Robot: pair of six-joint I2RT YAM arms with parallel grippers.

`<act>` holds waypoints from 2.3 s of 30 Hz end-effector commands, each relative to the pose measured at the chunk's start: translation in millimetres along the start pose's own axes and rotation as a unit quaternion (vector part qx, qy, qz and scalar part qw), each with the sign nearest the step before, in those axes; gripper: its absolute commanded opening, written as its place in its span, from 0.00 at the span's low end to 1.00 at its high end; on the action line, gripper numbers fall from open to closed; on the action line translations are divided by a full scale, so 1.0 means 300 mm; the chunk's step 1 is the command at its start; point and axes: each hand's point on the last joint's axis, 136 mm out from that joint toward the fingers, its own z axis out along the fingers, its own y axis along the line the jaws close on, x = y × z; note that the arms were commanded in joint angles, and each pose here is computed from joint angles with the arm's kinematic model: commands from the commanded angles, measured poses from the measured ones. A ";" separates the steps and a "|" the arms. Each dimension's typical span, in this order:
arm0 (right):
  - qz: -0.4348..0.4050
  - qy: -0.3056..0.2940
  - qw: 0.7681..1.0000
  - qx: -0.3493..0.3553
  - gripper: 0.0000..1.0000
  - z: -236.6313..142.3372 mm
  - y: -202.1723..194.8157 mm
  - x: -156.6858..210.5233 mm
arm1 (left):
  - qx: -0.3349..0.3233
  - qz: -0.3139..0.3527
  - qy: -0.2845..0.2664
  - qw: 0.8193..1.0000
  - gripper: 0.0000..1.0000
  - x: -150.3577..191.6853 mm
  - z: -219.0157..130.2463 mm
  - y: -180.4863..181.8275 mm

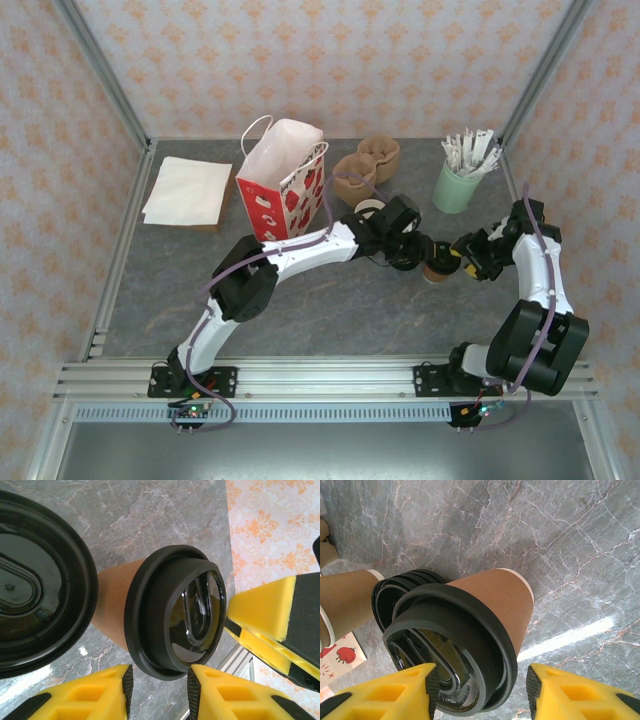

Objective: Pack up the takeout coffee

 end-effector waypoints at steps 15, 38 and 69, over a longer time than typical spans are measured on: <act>0.013 0.027 0.999 0.014 0.46 0.040 -0.036 0.014 | -0.030 -0.009 0.006 0.999 0.29 -0.010 0.064 0.039; 0.022 0.050 0.996 0.072 0.36 0.066 -0.108 0.027 | -0.078 -0.018 0.026 0.996 0.22 0.033 0.124 0.159; 0.029 0.070 0.990 0.116 0.29 0.112 -0.168 0.030 | -0.153 -0.027 0.072 0.985 0.17 0.131 0.213 0.367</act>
